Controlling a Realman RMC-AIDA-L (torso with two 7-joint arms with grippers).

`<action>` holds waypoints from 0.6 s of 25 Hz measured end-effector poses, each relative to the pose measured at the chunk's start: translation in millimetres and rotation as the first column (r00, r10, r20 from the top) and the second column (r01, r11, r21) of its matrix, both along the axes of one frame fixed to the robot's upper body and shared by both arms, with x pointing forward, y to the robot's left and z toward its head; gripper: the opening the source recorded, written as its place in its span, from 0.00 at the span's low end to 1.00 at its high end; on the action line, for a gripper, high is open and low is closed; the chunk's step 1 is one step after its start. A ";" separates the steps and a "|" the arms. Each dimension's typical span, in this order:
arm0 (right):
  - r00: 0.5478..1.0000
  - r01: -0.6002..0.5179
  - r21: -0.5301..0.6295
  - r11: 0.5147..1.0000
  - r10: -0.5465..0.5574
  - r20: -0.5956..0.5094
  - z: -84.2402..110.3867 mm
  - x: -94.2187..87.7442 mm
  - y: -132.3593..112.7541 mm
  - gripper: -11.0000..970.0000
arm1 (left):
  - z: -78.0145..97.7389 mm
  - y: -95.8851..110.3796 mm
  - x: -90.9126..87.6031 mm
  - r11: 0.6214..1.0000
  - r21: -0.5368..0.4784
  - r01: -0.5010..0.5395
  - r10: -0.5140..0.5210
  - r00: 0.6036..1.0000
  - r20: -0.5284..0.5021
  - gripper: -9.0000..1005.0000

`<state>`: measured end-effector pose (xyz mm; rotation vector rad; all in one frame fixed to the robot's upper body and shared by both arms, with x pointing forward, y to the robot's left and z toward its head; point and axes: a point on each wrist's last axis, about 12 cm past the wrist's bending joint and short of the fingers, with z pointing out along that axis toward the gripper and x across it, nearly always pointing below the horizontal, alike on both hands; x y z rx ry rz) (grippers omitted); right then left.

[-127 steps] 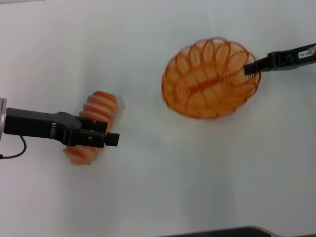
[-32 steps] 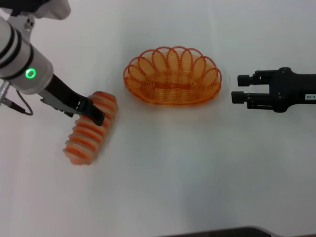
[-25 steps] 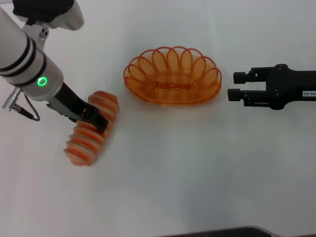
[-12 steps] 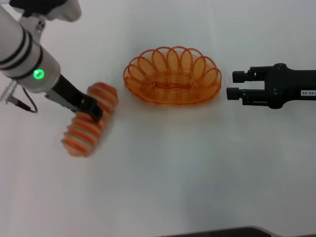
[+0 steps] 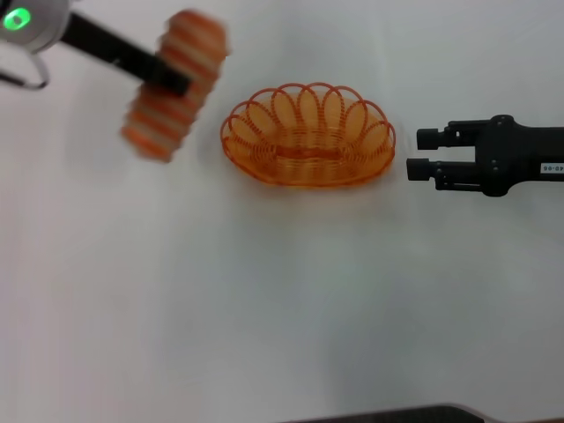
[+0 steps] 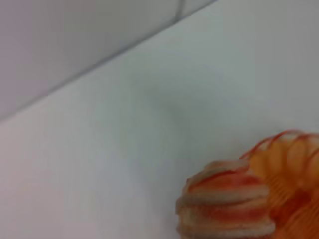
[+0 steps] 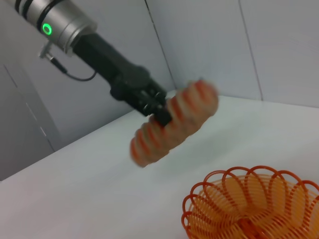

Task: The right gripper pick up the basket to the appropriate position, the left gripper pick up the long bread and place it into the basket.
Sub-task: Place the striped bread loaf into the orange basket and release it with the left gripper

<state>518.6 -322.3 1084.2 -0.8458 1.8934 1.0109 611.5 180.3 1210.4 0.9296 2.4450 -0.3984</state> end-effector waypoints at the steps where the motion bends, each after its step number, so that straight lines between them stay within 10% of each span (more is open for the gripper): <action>1: 1.000 -0.001 0.002 1.000 0.001 -0.001 -0.2 -0.3 0.3 0.63 | 2.2 -7.7 2.4 0.999 -0.009 0.032 -0.031 0.999 0.027 0.46; 15: 1.000 -0.013 0.031 0.999 0.014 -0.021 -3.6 -8.2 2.4 0.63 | -11.3 -108.0 14.7 0.812 0.188 0.553 -0.580 0.799 0.159 0.34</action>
